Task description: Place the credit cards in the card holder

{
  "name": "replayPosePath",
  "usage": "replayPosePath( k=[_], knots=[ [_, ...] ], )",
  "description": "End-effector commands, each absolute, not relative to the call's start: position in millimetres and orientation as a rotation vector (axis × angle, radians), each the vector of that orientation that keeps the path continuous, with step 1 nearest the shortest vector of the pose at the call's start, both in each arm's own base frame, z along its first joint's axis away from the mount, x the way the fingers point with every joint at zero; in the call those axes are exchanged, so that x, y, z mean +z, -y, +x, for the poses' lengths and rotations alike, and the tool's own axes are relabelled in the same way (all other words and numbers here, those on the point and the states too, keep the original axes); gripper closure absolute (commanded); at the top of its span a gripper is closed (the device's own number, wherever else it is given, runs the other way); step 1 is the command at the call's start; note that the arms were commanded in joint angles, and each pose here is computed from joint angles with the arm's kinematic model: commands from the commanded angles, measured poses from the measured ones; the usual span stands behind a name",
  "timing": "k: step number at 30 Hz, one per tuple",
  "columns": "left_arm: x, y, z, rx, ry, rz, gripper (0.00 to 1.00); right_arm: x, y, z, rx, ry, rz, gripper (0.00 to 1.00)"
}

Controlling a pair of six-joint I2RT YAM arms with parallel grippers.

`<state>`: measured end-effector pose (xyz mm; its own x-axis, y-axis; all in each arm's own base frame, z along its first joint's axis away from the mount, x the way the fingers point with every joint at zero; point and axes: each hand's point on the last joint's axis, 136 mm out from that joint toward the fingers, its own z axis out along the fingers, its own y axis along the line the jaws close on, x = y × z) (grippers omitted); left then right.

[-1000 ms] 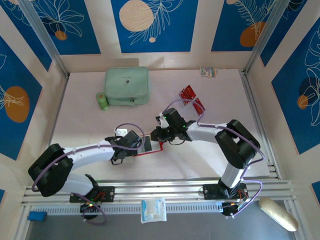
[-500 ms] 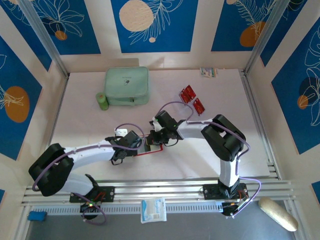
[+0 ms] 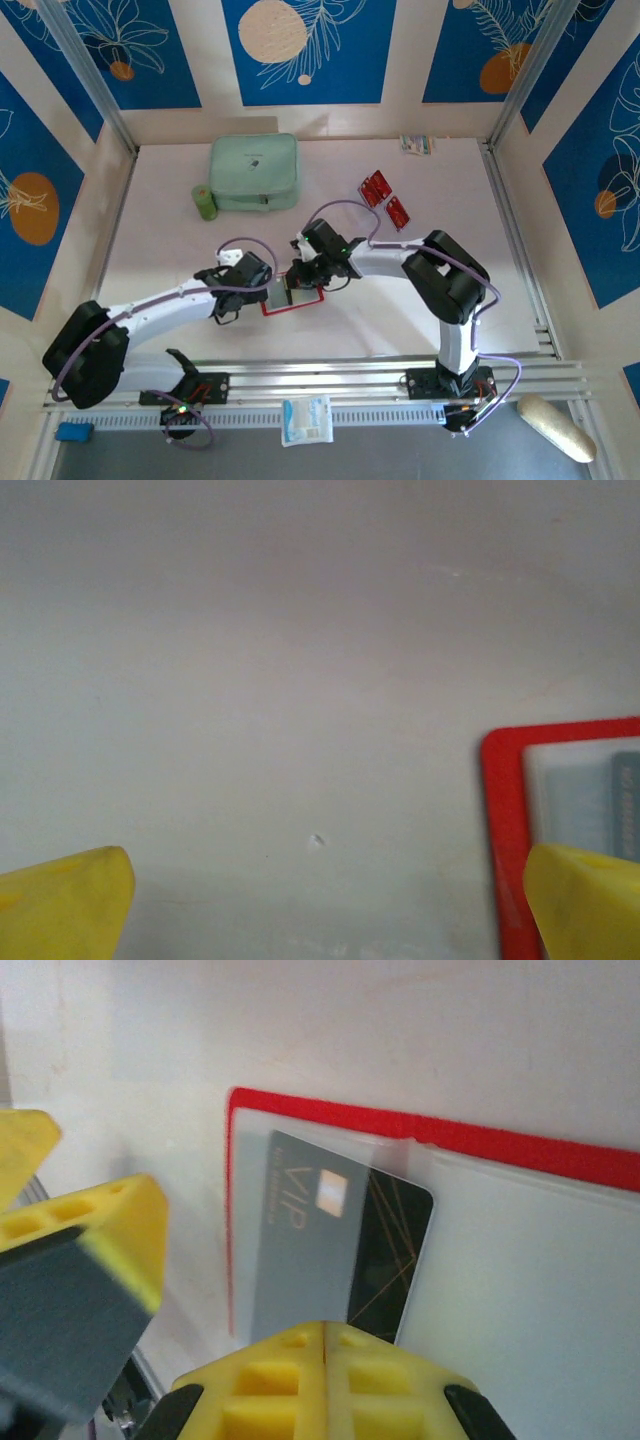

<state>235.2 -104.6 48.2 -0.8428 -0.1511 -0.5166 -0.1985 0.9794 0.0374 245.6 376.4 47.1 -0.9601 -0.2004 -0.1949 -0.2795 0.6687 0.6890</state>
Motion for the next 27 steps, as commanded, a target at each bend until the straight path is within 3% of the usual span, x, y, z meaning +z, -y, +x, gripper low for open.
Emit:
replayPosePath(
  k=[1, 27],
  knots=[
    [44.7, 96.7, 231.6, 0.135, -2.626, -0.265, 0.0, 66.6, -365.8, 249.1, 1.168, -2.745, -0.387, 0.99],
    [13.4, 98.0, 225.5, 0.158, -2.705, -0.25, 0.0, 30.0, -383.0, 252.3, 1.042, -2.841, -0.469, 1.0]
  ],
)
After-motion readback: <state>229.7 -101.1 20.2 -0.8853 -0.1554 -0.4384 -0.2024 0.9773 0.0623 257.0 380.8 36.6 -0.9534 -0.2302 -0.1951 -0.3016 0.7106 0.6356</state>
